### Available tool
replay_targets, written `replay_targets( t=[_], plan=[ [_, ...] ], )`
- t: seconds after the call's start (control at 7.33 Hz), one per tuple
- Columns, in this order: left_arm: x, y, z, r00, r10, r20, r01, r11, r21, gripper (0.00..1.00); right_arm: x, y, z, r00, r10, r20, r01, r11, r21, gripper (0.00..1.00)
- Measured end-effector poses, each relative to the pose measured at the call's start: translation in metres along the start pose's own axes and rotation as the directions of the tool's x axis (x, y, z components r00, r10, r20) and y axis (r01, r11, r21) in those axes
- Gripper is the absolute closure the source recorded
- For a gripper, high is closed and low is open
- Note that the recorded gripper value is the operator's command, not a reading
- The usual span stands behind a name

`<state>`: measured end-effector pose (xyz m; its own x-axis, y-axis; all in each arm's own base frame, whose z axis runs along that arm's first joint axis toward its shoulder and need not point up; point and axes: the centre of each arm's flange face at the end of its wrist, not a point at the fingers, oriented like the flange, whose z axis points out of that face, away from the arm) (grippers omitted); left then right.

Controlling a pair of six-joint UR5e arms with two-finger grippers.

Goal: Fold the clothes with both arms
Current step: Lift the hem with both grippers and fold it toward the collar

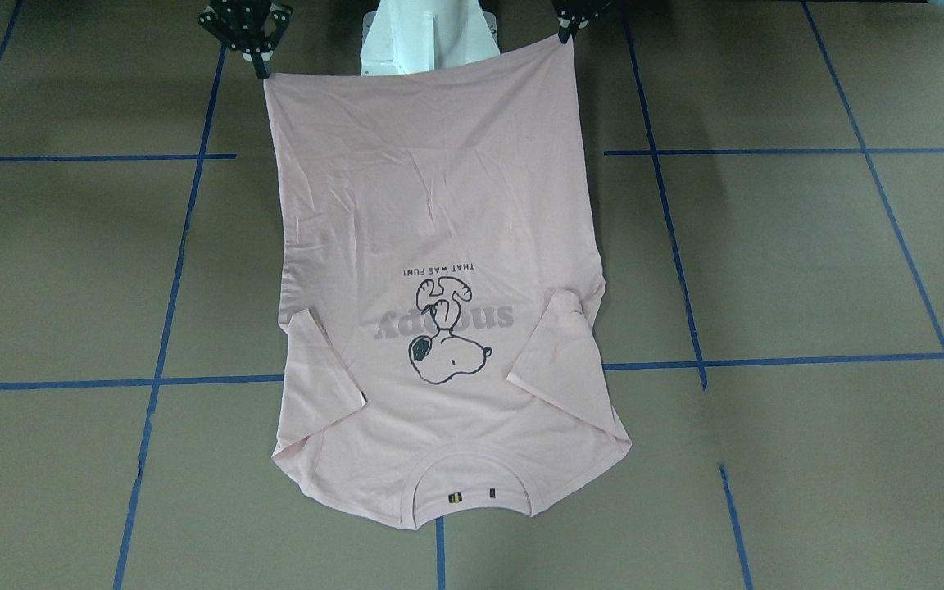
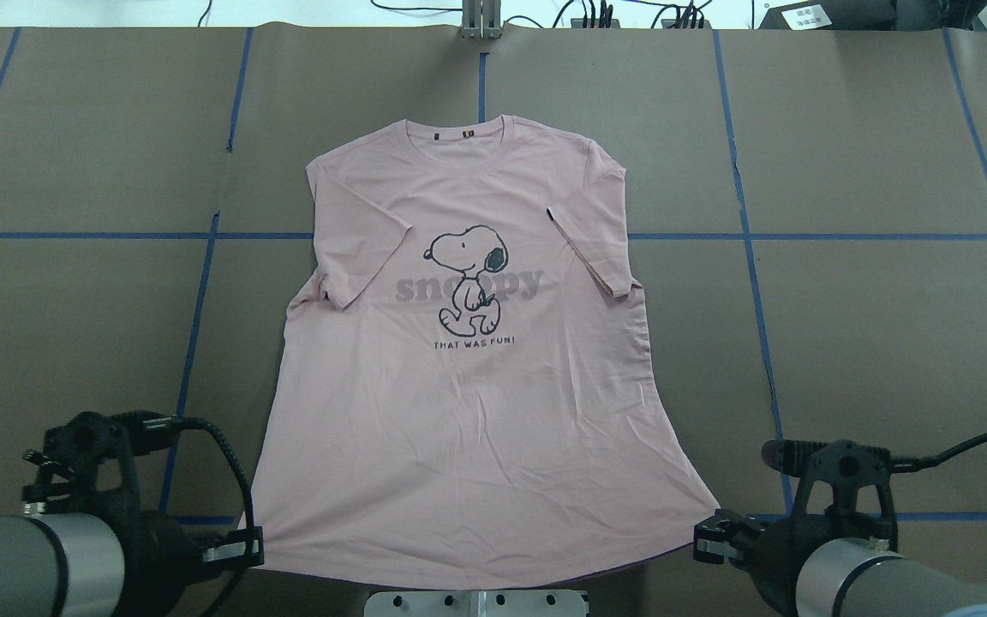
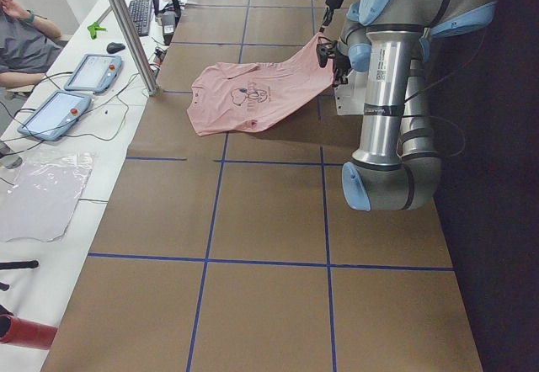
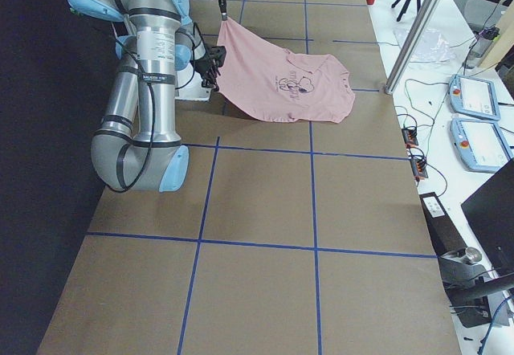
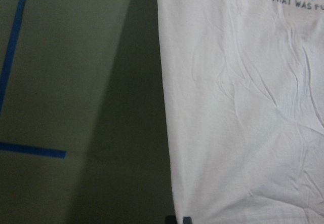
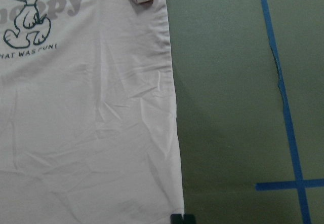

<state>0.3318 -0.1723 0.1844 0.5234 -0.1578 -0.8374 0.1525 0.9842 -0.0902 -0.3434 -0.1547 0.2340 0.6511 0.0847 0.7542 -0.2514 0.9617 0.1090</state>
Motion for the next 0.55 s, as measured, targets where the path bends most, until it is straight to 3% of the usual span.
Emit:
replay_targets(
  t=[0.27,0.55],
  plan=[
    [0.007,-0.012,-0.022,0.999,0.031,-0.029,-0.031,0.999,-0.009,1.0,-0.026,-0.026,-0.044,1.0,-0.028,0.003,0.028,0.999,-0.038,1.0],
    [0.032,-0.064,0.0,0.994,0.11,0.004,-0.11,0.99,0.09,1.0,-0.057,-0.063,-0.046,0.997,-0.079,-0.013,0.079,0.997,0.014,1.0]
  ],
)
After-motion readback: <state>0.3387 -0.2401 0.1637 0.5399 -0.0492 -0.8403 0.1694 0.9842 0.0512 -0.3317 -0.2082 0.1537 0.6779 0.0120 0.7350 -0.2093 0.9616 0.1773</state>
